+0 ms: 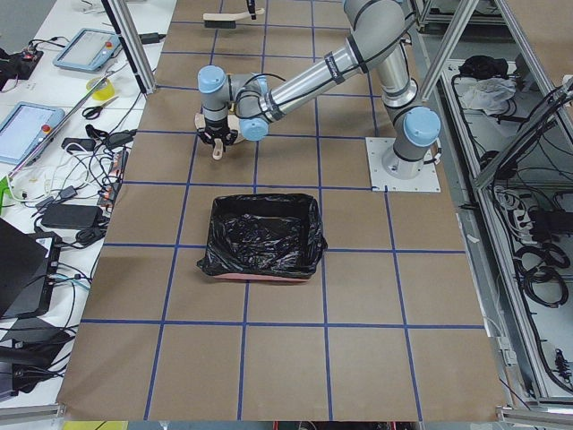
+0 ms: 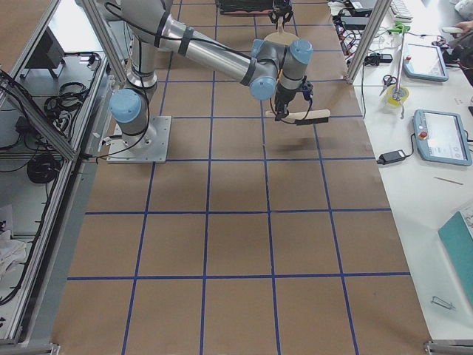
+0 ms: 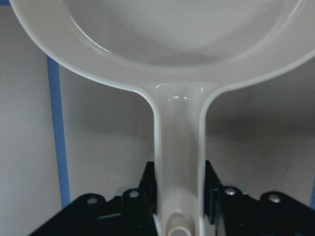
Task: Sweep and dump trash into bin
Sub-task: 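Lift the brush with the right gripper and move it behind the sponge and bread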
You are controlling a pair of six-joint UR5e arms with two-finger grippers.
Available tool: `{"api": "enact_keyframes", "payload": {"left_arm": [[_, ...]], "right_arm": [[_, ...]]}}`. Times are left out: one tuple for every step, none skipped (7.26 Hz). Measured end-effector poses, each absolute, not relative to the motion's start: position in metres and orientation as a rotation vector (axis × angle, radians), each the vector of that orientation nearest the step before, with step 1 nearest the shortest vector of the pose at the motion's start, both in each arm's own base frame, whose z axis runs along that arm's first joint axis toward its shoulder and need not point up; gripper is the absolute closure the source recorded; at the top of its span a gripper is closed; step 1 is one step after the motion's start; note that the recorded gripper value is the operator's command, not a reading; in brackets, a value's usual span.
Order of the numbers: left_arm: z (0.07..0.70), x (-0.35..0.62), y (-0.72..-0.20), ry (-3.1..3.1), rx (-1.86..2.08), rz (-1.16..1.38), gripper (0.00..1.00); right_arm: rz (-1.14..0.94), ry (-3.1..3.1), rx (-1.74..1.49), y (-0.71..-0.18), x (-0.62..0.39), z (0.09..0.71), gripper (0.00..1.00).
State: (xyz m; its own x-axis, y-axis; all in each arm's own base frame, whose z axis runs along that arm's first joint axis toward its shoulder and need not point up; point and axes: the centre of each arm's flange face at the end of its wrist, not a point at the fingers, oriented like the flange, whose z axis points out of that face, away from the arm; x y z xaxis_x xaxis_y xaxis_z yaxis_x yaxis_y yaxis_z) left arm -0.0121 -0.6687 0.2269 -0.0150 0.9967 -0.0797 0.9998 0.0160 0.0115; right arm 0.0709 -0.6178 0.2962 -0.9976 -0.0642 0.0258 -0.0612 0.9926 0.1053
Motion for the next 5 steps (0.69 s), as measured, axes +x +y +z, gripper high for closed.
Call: {"api": "enact_keyframes", "payload": {"left_arm": [[0.227,-0.013,-0.669,2.184,2.158,-0.061,1.0],[0.227,-0.014,-0.669,2.174,2.157,-0.045,1.0],[0.228,-0.016,-0.668,2.167,2.158,-0.036,1.0],[0.228,-0.017,-0.668,2.164,2.159,-0.033,1.0],[0.228,-0.017,-0.668,2.162,2.157,-0.027,1.0]], "right_arm": [[-0.154,-3.12,0.058,-0.614,0.107,0.297,1.0],[-0.155,-3.135,0.021,-0.61,0.137,0.295,1.0],[-0.168,-3.139,-0.01,-0.606,0.163,0.29,1.0],[-0.179,-3.14,-0.042,-0.599,0.189,0.285,1.0],[-0.191,-3.148,-0.073,-0.592,0.214,0.282,1.0]]}}
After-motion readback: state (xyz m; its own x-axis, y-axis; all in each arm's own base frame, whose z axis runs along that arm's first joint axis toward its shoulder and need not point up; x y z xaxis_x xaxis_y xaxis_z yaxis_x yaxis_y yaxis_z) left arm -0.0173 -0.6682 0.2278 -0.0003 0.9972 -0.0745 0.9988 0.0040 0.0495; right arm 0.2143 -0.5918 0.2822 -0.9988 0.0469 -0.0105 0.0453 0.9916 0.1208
